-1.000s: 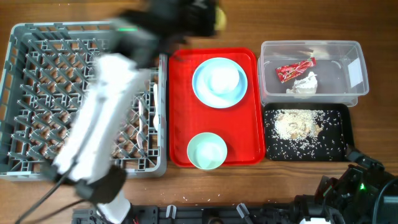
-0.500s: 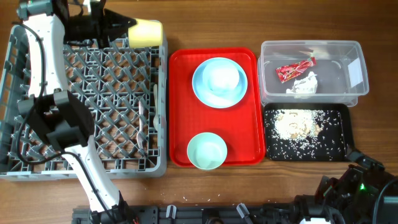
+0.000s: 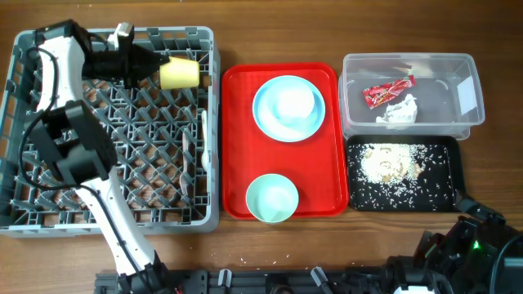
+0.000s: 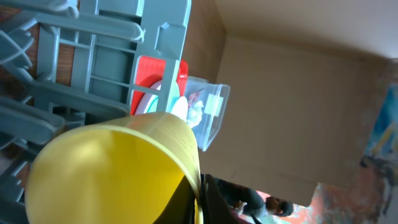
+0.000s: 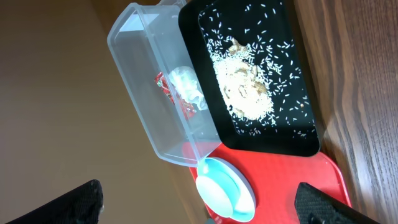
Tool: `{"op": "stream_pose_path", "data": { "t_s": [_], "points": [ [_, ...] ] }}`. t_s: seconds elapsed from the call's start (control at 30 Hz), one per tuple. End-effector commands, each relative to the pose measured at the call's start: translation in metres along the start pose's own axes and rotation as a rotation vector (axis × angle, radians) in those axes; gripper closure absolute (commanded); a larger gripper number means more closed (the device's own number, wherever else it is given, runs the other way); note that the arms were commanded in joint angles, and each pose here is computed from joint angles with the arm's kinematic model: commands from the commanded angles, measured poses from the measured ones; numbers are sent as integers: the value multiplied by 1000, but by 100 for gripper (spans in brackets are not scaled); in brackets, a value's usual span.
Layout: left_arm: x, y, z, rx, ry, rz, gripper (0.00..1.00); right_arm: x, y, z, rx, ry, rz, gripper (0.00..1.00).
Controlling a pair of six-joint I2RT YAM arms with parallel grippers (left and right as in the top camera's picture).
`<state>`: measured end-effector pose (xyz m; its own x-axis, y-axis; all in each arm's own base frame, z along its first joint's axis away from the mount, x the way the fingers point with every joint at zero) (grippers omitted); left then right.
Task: Sort waste into correct bins and load items into the dishwasher rack
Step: 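Carry the yellow cup left and lower it into the grey rack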
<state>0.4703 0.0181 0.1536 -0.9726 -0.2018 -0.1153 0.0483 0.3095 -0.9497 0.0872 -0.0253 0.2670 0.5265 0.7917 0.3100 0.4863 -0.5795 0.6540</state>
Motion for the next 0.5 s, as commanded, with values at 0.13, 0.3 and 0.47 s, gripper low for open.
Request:
{"op": "stream_pose_path", "data": {
  "t_s": [0.13, 0.3, 0.47],
  "points": [
    [14, 40, 0, -46, 22, -70, 96, 0, -1, -1, 2, 1, 166, 0],
    [-1, 2, -10, 249, -110, -102, 96, -1, -1, -1, 1, 1, 166, 0],
    [3, 3, 5, 206, -62, -62, 96, -1, -1, -1, 1, 1, 166, 0]
  ]
}}
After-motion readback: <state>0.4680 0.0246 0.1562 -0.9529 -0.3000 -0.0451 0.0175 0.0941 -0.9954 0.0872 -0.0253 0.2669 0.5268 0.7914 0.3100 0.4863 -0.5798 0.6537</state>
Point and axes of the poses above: each gripper's point midway between its finger pads, its own z axis out along the fingers, its own y axis along the line the jaws close on, x = y × z, the point moved 4 cm from there along -z, back along the fingers, and after that the axes turned 15 degrees about z, right-handed, at the moved point
